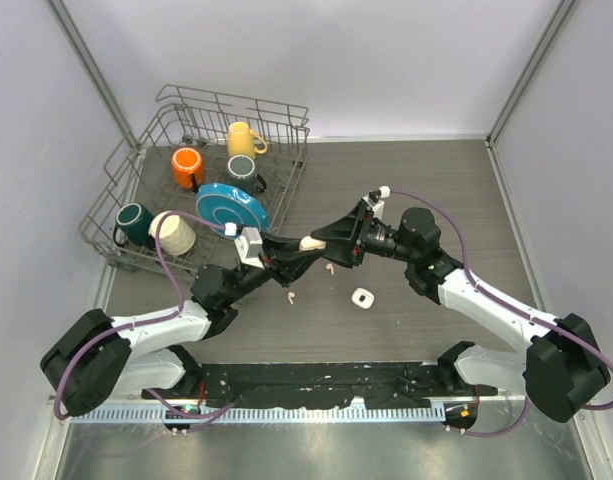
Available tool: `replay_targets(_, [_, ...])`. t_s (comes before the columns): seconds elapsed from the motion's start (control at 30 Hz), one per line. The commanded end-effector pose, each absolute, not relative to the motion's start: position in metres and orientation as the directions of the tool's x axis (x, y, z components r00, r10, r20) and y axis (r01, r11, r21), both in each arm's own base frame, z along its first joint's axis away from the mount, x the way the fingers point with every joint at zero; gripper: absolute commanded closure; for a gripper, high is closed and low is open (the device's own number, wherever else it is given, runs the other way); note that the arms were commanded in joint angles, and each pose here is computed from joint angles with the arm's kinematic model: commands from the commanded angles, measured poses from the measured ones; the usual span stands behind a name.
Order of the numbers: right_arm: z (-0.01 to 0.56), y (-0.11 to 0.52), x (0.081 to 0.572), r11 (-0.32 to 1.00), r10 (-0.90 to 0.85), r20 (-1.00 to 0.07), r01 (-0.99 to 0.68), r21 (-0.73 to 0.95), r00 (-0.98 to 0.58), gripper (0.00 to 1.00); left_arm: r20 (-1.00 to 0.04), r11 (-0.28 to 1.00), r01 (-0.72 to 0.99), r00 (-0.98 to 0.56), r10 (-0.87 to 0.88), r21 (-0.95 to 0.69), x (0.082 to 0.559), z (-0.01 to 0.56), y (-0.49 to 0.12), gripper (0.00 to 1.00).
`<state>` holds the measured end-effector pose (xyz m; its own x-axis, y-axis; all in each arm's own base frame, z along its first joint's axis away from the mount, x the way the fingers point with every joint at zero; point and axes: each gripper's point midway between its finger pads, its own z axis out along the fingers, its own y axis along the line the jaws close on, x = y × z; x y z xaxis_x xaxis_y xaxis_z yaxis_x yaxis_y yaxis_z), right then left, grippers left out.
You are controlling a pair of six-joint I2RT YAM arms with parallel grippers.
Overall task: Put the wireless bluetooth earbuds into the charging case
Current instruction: Pick up the charging case at the center of the board.
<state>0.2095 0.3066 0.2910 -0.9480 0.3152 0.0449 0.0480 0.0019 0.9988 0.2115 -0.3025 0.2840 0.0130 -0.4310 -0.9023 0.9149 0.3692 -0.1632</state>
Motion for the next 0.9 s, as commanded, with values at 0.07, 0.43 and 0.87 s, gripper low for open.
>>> replay_targets(0.07, [0.303,0.308,0.204,-0.032,0.288,0.012,0.003,0.999,-0.958,0.95,-0.888,0.378,0.916,0.059,-0.456,-0.133,0.216,0.302,-0.303,0.87])
replay_targets(0.43, [0.307,0.306,0.203,-0.038,0.294,-0.005,-0.017,0.999,-0.956,0.95,-0.906,0.361,0.922,0.027,-0.422,-0.141,0.214,0.294,-0.306,1.00])
replay_targets(0.87, [0.308,0.298,0.204,0.130,0.327,-0.217,-0.184,0.974,-0.920,0.31,-0.884,0.365,0.925,0.079,-0.461,-0.108,0.196,0.304,-0.287,1.00])
